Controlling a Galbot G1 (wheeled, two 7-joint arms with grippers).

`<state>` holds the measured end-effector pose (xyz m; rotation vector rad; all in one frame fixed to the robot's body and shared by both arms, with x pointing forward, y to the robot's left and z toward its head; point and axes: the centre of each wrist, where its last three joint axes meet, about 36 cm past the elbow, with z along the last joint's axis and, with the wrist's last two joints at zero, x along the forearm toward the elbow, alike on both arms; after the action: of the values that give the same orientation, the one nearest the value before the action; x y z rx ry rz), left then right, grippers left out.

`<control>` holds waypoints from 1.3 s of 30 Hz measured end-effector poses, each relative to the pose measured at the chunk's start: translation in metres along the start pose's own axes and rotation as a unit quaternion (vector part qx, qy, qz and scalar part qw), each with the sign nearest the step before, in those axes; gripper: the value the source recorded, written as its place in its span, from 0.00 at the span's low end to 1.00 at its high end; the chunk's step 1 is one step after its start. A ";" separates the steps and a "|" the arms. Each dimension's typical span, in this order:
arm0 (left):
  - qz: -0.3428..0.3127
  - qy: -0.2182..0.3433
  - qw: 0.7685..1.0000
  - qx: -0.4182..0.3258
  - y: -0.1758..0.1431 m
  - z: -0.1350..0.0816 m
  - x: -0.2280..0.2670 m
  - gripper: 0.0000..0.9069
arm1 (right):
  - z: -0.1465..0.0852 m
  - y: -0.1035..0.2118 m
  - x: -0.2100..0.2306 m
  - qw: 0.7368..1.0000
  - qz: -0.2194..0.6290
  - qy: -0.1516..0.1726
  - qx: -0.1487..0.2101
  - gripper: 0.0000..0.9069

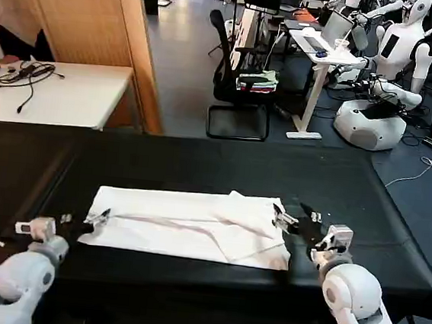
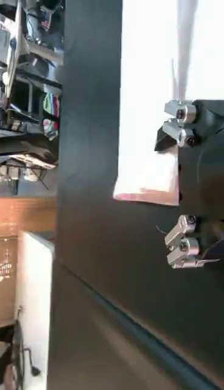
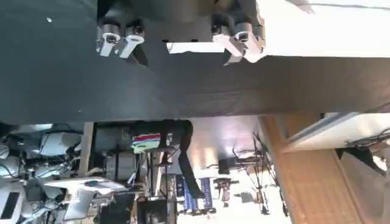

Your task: Fold and organize the clothes.

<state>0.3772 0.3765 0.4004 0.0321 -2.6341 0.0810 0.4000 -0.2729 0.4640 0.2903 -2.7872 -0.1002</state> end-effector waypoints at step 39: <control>-0.122 -0.024 0.970 -0.210 0.073 -0.018 0.019 0.00 | 0.007 -0.002 0.030 0.999 0.022 -0.027 -0.021 0.97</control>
<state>0.3667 0.4504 0.4210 0.2154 -2.6177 -0.5657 0.3700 -0.2810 0.4669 0.2181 -2.8400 -0.1575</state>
